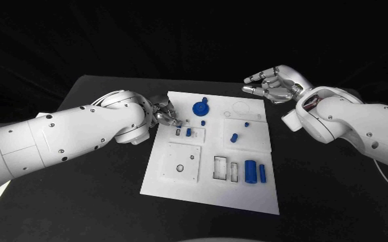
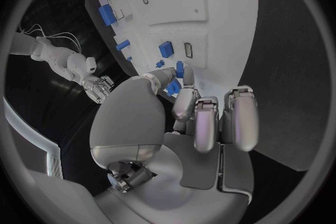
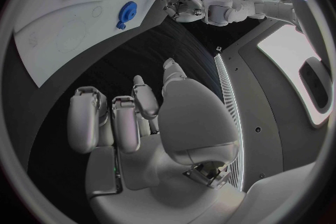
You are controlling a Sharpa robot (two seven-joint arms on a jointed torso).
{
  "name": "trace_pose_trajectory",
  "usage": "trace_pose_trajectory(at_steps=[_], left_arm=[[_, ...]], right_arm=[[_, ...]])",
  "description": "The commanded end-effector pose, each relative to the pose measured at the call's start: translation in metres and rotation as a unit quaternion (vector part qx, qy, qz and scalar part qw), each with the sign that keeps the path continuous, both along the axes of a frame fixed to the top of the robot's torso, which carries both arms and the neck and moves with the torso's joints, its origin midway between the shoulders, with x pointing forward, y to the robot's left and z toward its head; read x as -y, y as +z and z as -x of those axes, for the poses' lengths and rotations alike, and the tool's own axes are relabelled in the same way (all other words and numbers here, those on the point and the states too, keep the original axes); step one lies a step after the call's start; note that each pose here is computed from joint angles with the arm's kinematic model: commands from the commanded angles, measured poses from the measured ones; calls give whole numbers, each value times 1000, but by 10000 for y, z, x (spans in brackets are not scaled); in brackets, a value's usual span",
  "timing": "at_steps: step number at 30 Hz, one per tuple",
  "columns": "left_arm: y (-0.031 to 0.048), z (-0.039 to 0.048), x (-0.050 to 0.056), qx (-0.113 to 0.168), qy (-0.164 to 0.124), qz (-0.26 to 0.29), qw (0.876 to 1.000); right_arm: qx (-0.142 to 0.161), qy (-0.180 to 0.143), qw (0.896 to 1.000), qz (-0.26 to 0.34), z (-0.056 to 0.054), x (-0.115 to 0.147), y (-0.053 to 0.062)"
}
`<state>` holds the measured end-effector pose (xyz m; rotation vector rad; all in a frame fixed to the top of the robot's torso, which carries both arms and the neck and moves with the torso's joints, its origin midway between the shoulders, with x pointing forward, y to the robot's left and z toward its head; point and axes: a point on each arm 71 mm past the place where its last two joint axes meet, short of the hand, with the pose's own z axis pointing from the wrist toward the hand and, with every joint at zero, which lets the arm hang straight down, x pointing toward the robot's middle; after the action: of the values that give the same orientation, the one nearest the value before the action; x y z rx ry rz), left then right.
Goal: Assemble the parts on the task board
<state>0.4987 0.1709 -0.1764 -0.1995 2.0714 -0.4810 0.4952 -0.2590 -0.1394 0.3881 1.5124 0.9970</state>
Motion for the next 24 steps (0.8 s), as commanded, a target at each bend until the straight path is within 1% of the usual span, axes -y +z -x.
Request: trace_pose_trajectory(at_steps=[1, 6, 13, 24], left_arm=[[-23, 20, -6, -8, 0, -33, 999], [-53, 33, -9, -25, -2, -51, 998], [-76, 36, 4, -37, -9, -66, 997], [-94, 25, 25, -43, -17, -81, 996]], right_arm=[[-3, 7, 1000, 3, 4, -16, -11], [-3, 6, 1000, 3, 5, -13, -15], [-4, 6, 1000, 2, 6, -14, -17], [-4, 7, 1000, 1, 6, -16, -19]])
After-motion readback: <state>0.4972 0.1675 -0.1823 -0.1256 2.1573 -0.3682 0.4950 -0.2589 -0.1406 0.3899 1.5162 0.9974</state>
